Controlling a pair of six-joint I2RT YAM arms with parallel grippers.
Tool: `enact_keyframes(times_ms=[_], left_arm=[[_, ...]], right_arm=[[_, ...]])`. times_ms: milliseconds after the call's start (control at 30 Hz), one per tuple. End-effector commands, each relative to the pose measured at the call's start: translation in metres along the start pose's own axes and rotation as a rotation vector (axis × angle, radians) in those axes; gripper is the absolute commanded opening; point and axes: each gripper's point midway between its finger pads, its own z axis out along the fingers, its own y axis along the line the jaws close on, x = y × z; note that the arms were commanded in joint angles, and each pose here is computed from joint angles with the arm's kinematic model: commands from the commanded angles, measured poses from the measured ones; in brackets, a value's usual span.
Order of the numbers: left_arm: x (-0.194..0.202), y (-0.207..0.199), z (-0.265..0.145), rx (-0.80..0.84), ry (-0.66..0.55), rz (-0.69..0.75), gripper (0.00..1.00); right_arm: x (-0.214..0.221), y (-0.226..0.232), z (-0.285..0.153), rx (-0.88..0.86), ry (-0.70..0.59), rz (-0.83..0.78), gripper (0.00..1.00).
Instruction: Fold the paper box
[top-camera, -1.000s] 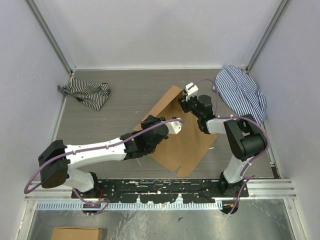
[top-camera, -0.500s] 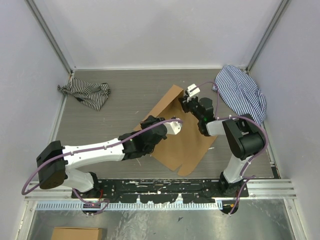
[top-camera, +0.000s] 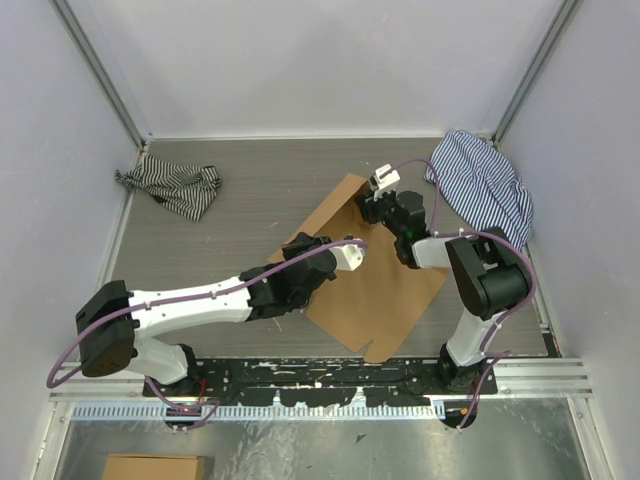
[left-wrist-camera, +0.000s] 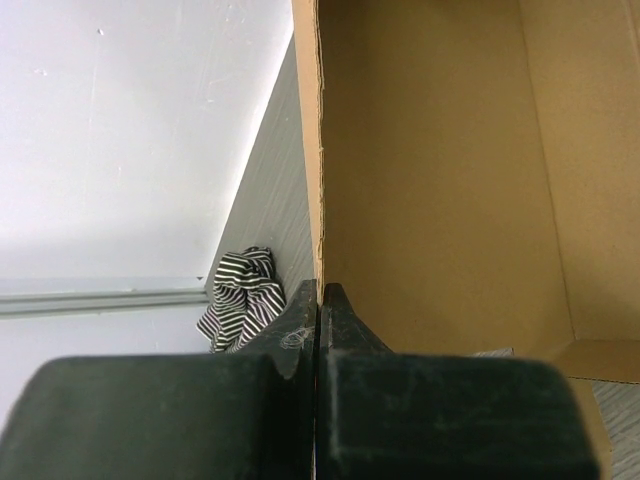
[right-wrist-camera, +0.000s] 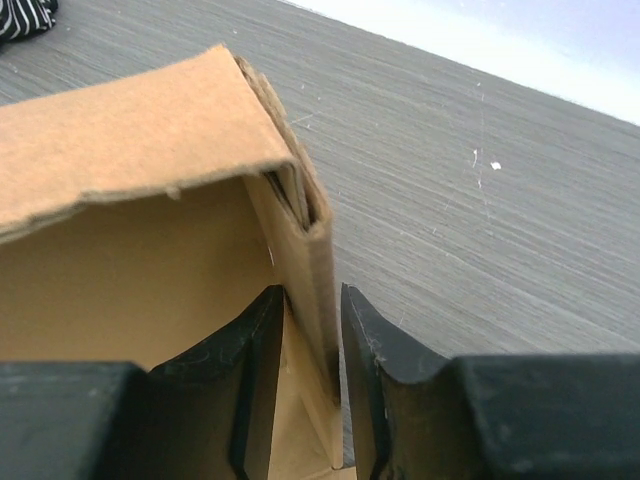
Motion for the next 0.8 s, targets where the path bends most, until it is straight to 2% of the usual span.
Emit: enact_keyframes(times_ms=[0, 333, 400, 600, 767], left_arm=[[-0.002, 0.0, 0.001, -0.016, 0.017, -0.009, 0.0], [0.004, 0.003, 0.004, -0.06, 0.076, 0.013, 0.0], [0.005, 0.006, 0.004, -0.077, 0.089, 0.017, 0.0], [0.009, 0.013, 0.001, -0.101, 0.155, 0.022, 0.0], [0.01, 0.019, -0.003, -0.113, 0.176, 0.013, 0.0]], right_arm=[[-0.037, 0.0, 0.002, 0.008, -0.064, 0.018, 0.36], [-0.066, -0.008, -0.026, 0.075, 0.012, 0.066, 0.45], [-0.073, -0.012, -0.035, 0.111, 0.042, 0.073, 0.46], [-0.058, -0.032, -0.053, 0.251, 0.214, 0.122, 0.43], [-0.055, -0.031, -0.068, 0.284, 0.205, 0.168, 0.43]])
